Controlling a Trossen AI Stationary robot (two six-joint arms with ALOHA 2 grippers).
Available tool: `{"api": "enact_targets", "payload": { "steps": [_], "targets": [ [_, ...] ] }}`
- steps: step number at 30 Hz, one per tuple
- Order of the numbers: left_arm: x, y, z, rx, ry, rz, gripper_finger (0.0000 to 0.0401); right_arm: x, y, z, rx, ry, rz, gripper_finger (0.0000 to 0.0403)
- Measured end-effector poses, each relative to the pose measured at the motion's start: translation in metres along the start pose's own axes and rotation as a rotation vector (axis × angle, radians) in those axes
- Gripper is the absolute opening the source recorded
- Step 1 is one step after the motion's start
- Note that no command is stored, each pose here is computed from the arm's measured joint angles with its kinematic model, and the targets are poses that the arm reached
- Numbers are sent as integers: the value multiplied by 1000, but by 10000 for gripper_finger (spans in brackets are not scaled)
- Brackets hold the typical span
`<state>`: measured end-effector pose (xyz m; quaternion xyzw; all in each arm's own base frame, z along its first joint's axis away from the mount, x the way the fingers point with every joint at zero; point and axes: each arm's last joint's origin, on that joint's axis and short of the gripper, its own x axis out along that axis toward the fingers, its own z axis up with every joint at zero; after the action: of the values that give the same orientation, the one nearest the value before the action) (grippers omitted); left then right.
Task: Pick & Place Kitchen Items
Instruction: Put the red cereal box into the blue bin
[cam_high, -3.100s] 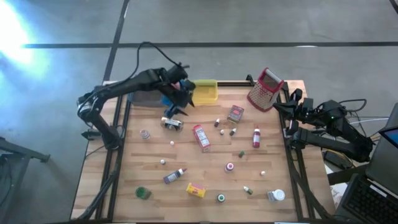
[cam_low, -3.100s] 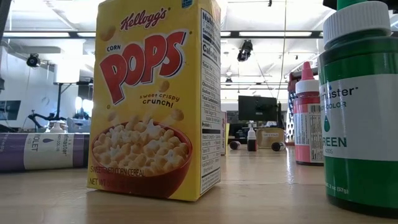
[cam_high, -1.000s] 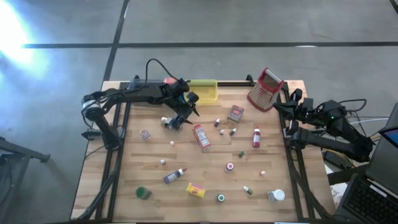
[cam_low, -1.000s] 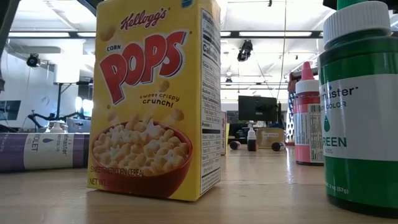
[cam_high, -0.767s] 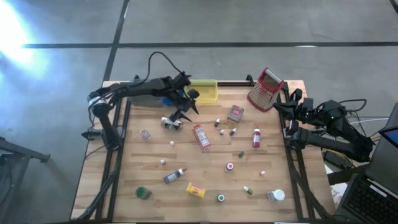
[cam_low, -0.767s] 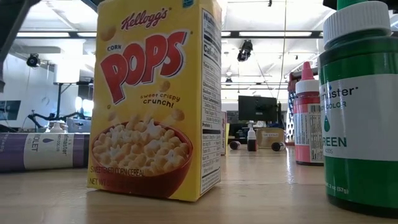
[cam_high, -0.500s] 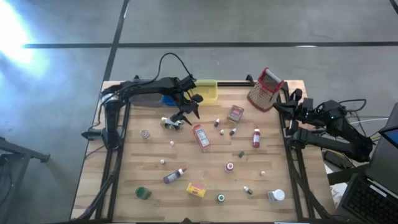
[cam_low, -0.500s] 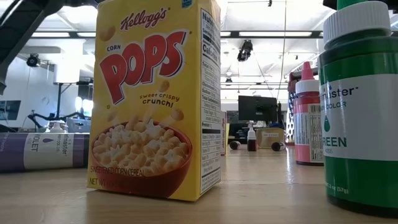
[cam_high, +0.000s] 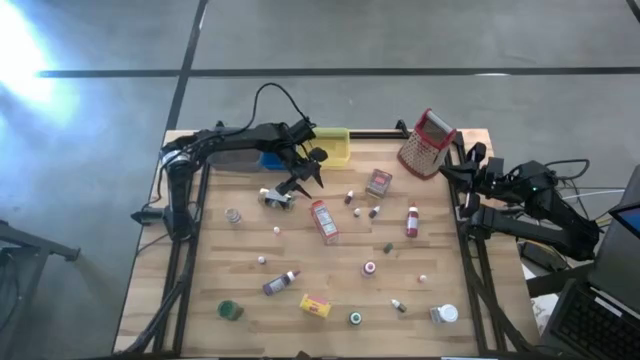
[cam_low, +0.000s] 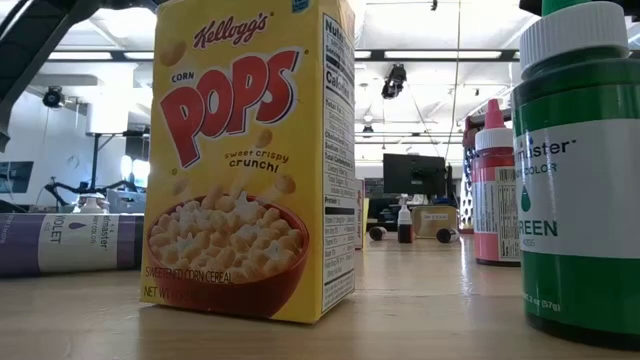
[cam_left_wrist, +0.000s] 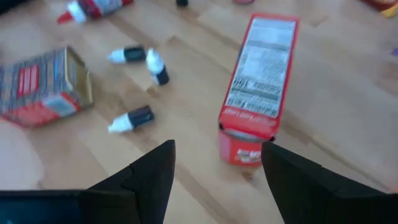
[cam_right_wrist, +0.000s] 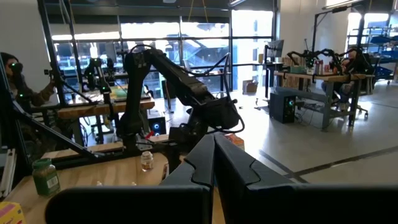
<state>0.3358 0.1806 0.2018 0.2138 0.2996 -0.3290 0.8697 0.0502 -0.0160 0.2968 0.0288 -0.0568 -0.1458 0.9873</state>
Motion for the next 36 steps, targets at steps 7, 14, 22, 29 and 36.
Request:
{"api": "enact_targets", "payload": {
  "steps": [7,14,22,29,36],
  "targets": [
    [3,-5,-2,7,-59,-38,243,0,0,0,-1,0,0,8],
    [4,-6,-4,16,-74,-37,243,0,0,0,0,0,0,8],
    [4,-4,-2,2,-163,-34,243,0,0,0,0,0,0,8],
    [6,-7,-6,-7,-178,-44,259,0,0,0,-1,0,0,8],
    [9,-12,-13,37,-170,-53,281,0,0,0,0,0,0,8]
  ]
}}
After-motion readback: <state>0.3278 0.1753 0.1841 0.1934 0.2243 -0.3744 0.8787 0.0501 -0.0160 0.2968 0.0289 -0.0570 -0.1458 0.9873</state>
